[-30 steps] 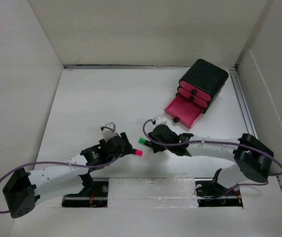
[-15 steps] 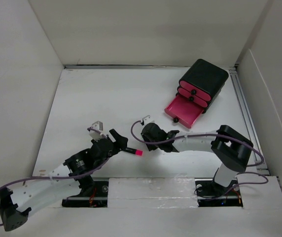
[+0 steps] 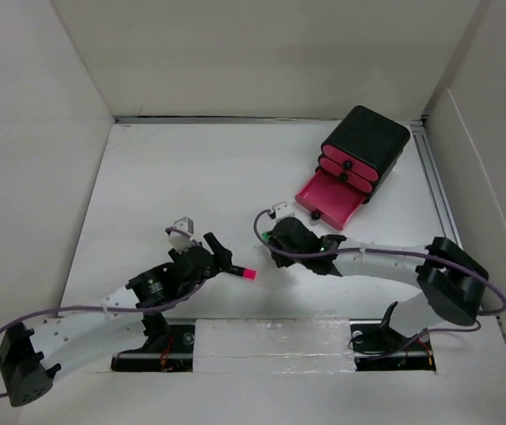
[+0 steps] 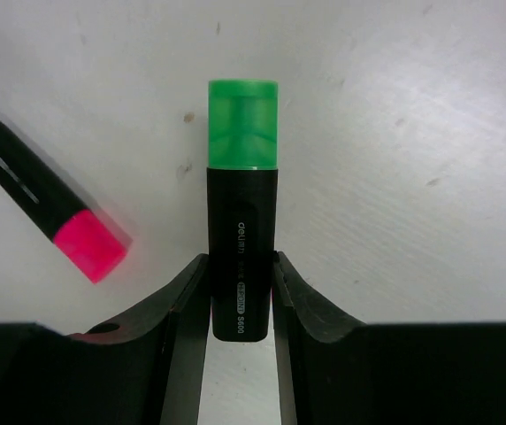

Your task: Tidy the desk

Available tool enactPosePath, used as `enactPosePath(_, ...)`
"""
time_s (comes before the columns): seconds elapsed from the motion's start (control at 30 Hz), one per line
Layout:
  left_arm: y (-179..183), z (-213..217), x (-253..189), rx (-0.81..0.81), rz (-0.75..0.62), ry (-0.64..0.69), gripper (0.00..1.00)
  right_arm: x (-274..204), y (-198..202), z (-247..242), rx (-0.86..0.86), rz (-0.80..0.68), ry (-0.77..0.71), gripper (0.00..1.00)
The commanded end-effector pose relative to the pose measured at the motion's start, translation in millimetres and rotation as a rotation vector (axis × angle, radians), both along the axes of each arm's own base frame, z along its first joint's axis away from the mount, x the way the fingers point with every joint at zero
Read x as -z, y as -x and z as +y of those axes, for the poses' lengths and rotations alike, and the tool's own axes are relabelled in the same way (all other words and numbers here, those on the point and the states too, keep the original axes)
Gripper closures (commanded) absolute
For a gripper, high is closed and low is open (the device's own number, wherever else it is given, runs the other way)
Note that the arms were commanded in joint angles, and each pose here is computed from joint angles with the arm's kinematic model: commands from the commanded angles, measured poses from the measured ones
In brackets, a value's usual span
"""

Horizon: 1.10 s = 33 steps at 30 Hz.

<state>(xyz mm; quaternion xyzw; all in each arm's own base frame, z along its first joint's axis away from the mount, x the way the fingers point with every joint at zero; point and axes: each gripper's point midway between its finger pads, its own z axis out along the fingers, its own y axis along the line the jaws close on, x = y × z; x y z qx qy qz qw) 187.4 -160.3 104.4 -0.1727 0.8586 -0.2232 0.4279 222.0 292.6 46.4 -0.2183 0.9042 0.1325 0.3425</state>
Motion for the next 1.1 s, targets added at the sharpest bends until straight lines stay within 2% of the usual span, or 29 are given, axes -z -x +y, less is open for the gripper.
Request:
enactPosePath(0.0,-3,-11,4,0.030,0.026,-0.034,0.26,-60,-31,-9,0.105,-0.110,-0.133,0.96)
enactPosePath(0.1,-2,-17,9,0.055,0.045,-0.048,0.25,-85,-61,-36,0.193,-0.164,-0.160,0.95)
enactPosePath(0.2,2,-20,14,0.087,0.057,-0.051,0.24,-98,-91,-74,0.325,-0.208,-0.123,0.95)
enactPosePath(0.37,11,-22,29,0.145,0.115,-0.103,0.14,-110,-132,-124,0.499,-0.258,-0.072,0.94)
enactPosePath(0.5,14,-19,40,0.151,0.165,-0.159,0.13,-105,-159,-149,0.597,-0.265,-0.036,0.90)
enactPosePath(0.57,14,-20,40,0.152,0.166,-0.159,0.13,-107,-171,-159,0.647,-0.280,-0.029,0.81)
enactPosePath(0.6,14,-21,39,0.155,0.165,-0.156,0.13,-106,-178,-162,0.673,-0.279,-0.024,0.67)
enactPosePath(0.73,14,-22,42,0.156,0.177,-0.166,0.13,-112,-179,-158,0.684,-0.286,-0.049,0.44)
enactPosePath(0.83,14,-24,46,0.159,0.190,-0.174,0.13,-113,-166,-143,0.644,-0.290,-0.082,0.38)
enactPosePath(0.9,14,-25,49,0.164,0.199,-0.177,0.13,-120,-154,-135,0.620,-0.302,-0.111,0.37)
enactPosePath(0.97,14,-29,50,0.169,0.203,-0.171,0.13,-136,-142,-126,0.582,-0.323,-0.168,0.43)
enactPosePath(1.0,14,-29,52,0.168,0.210,-0.178,0.13,-145,-134,-111,0.534,-0.340,-0.211,0.49)
enactPosePath(1.03,14,-29,53,0.168,0.215,-0.180,0.13,-142,-122,-103,0.484,-0.330,-0.238,0.62)
enactPosePath(1.07,13,-29,54,0.162,0.217,-0.180,0.13,-160,-112,-98,0.448,-0.360,-0.298,0.70)
